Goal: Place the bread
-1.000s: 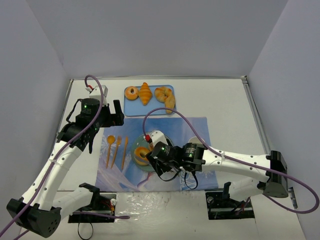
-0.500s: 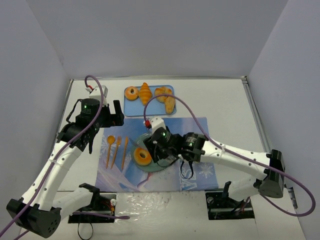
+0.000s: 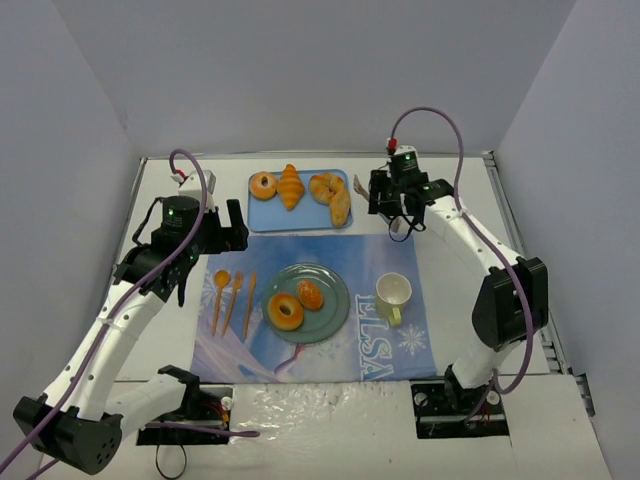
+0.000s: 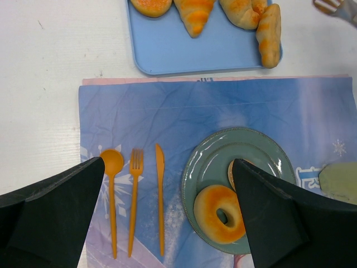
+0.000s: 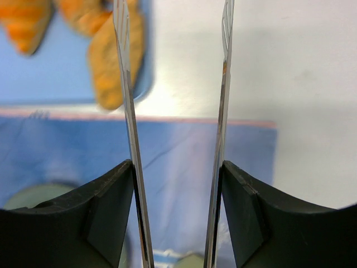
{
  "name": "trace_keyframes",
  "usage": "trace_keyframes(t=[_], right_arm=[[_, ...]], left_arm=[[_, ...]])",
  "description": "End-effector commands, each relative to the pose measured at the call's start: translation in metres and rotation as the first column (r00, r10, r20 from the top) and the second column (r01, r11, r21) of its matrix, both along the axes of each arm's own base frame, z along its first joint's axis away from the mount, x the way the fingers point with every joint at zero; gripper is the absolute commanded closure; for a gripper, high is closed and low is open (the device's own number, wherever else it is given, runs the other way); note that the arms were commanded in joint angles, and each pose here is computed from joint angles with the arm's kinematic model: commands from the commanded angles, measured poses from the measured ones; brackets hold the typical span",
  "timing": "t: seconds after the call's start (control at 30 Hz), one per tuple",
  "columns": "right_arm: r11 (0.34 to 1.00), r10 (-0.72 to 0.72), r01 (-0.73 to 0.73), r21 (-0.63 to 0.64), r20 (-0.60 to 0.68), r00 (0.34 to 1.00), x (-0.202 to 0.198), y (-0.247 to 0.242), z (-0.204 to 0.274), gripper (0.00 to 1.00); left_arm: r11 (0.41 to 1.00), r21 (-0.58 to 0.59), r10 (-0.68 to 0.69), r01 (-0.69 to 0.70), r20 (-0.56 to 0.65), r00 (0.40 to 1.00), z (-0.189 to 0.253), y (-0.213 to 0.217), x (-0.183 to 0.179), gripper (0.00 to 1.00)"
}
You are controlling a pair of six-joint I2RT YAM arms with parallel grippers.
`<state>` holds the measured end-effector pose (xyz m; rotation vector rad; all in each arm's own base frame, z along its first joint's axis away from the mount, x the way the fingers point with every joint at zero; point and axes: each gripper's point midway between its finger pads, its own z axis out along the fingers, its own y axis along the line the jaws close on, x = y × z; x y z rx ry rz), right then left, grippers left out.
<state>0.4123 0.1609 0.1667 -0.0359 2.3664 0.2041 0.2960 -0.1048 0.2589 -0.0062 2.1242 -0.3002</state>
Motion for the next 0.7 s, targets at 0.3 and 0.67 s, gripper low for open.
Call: trace_keyframes(t=[0.3,0.67], right_arm=[[0.912,-0.410,0.408,0.040,0.027,0.912,0.093,-0.168,-0.018,0.39],[0.859,-0.509,0.511,0.006,-0.073,0.857,0.105,-0.213,-0.086,0.35]], left_arm=[[0.998,-0.041,-0.033,0.037,0.082,0.996,0.026,-0.010,0.005,0.03],[0.999,-0.041,-0.032,0.035,0.085,0.996,0.027,-0.009,0.004,0.03]])
